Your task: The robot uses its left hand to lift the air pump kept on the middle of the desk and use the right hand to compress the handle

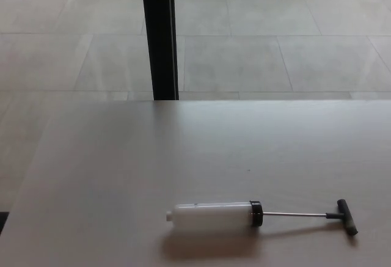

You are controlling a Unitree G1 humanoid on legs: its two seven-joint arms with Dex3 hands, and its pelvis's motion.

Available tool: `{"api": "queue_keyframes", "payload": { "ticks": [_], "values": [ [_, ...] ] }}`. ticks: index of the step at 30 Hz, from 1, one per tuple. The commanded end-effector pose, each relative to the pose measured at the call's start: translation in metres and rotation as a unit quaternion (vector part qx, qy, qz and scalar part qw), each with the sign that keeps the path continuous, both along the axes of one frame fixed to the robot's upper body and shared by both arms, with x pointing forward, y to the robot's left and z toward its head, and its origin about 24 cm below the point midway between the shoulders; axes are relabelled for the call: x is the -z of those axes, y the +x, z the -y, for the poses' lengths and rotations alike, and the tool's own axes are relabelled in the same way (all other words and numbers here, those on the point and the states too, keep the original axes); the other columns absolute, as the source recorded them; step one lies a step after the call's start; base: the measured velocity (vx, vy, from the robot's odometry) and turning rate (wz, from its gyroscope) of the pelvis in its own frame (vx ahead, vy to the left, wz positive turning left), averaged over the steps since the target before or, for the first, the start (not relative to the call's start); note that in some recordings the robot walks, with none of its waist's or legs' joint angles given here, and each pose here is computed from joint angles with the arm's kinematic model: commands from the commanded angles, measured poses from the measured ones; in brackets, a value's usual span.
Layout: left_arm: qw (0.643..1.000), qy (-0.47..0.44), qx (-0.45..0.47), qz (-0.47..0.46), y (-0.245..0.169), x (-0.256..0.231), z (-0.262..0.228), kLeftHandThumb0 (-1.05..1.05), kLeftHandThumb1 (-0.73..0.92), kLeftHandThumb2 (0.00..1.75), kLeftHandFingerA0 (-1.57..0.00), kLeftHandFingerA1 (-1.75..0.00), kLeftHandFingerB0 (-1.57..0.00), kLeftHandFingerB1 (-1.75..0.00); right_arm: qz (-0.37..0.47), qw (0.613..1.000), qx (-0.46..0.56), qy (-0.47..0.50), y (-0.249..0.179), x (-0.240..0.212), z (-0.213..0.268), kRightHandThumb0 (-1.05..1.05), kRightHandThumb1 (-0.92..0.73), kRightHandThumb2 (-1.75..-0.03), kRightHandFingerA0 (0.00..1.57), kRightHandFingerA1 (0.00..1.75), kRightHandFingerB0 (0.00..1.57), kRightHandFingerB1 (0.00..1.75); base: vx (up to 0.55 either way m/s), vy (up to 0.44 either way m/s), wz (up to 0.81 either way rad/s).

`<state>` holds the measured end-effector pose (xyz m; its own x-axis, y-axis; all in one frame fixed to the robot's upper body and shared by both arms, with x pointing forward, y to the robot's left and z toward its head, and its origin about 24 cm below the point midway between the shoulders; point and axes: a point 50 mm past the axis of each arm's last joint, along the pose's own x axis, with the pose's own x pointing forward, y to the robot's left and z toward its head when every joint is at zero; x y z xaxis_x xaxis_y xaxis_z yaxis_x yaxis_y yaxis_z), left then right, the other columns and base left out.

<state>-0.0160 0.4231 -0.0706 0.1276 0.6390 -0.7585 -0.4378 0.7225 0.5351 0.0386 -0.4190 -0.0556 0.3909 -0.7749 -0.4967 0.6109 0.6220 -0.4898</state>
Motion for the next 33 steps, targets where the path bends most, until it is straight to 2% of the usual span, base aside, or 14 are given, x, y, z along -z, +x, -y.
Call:
{"api": "queue_keyframes", "payload": {
  "ticks": [1,4,9,11,13,14,15,18,19,25,27,29,30,33],
  "values": [
    [0.996,0.033,-0.058,0.067,0.003,-0.017,-0.018,-0.48,0.46,0.56,-0.75,-0.56,-0.65,-0.48,0.108,0.991,0.062,-0.045,0.001,-0.024,0.020,-0.44,-0.55,-0.57,0.88,0.89,0.55,0.41,0.00,0.000,0.00],
    [0.972,0.029,-0.153,0.174,0.010,-0.025,-0.026,-0.63,0.48,0.85,-0.25,-0.57,-0.33,-0.56,0.156,0.982,0.098,-0.041,-0.001,-0.032,0.028,-0.54,-0.57,-0.57,0.78,0.96,0.44,0.39,0.00,0.000,0.00],
    [0.951,0.036,-0.148,0.271,0.037,-0.044,-0.041,-0.64,0.73,0.62,-0.14,-0.45,-0.15,-0.37,0.245,0.960,0.134,-0.019,0.007,-0.055,0.045,-0.68,-0.76,-0.63,0.37,0.64,0.21,0.32,0.00,0.000,0.00],
    [0.949,0.052,-0.089,0.299,0.062,-0.057,-0.046,-0.65,0.76,0.62,-0.18,-0.39,-0.23,-0.34,0.245,0.963,0.104,-0.037,0.021,-0.070,0.052,-0.79,-0.67,-1.03,0.16,0.54,0.07,0.42,0.00,0.000,0.00],
    [0.938,0.073,-0.049,0.335,0.090,-0.070,-0.049,-0.65,0.76,0.63,-0.21,-0.38,-0.27,-0.35,0.264,0.961,0.065,-0.051,0.035,-0.086,0.057,-0.84,-0.90,-0.68,0.09,0.39,0.10,0.24,0.00,0.000,0.00],
    [0.940,0.098,-0.013,0.327,0.107,-0.080,-0.051,-0.69,0.79,0.64,-0.19,-0.38,-0.23,-0.33,0.272,0.958,0.051,-0.069,0.045,-0.098,0.059,-0.94,-0.74,-1.13,0.03,0.50,0.06,0.37,0.00,0.000,0.00],
    [0.929,0.106,-0.001,0.354,0.121,-0.091,-0.052,-0.68,0.77,0.62,-0.13,-0.39,-0.19,-0.32,0.272,0.958,0.039,-0.076,0.052,-0.106,0.060,-0.87,-0.92,-0.69,0.07,0.40,0.11,0.27,0.00,0.000,0.00],
    [0.898,0.142,0.069,0.410,0.170,-0.129,-0.049,-0.37,0.46,1.04,-0.02,-0.53,0.00,-0.49,0.319,0.943,0.002,-0.095,0.077,-0.134,0.059,-0.90,-0.77,-1.16,0.00,0.34,0.11,0.16,0.00,0.000,0.00],
    [0.864,0.174,0.126,0.456,0.197,-0.159,-0.036,-0.71,0.71,0.61,-0.18,-0.46,-0.25,-0.34,0.358,0.927,-0.020,-0.108,0.092,-0.156,0.049,-0.88,-0.74,-1.14,0.03,0.47,0.10,0.19,0.00,0.000,0.00],
    [0.761,0.248,0.299,0.520,0.256,-0.231,0.028,-0.76,0.51,0.89,-0.34,-0.52,-0.30,-0.47,0.421,0.886,-0.111,-0.159,0.132,-0.197,0.024,-0.82,-0.92,-0.71,0.13,0.45,0.17,0.31,0.00,0.000,0.00],
    [0.725,0.269,0.347,0.531,0.268,-0.248,0.056,-0.72,0.67,0.61,-0.39,-0.42,-0.35,-0.35,0.427,0.873,-0.157,-0.176,0.144,-0.210,0.009,-0.88,-0.92,-0.71,0.13,0.48,0.16,0.32,0.00,0.000,0.00],
    [0.697,0.266,0.390,0.540,0.276,-0.258,0.079,-0.71,0.67,0.61,-0.38,-0.42,-0.36,-0.35,0.426,0.864,-0.200,-0.178,0.152,-0.217,-0.002,-0.37,-0.43,-1.08,0.02,0.52,0.00,0.49,0.00,0.000,0.00],
    [0.681,0.272,0.406,0.546,0.279,-0.263,0.090,-0.79,0.58,0.67,-0.40,-0.45,-0.35,-0.38,0.424,0.860,-0.218,-0.183,0.158,-0.219,-0.009,-0.89,-0.92,-0.71,0.14,0.44,0.15,0.29,0.00,0.000,0.00],
    [0.651,0.259,0.466,0.540,0.289,-0.273,0.132,-0.80,0.63,0.63,-0.38,-0.43,-0.34,-0.36,0.420,0.849,-0.261,-0.185,0.174,-0.223,-0.030,-0.93,-0.92,-0.69,0.17,0.40,0.17,0.28,0.00,0.000,0.00]
  ]
}}
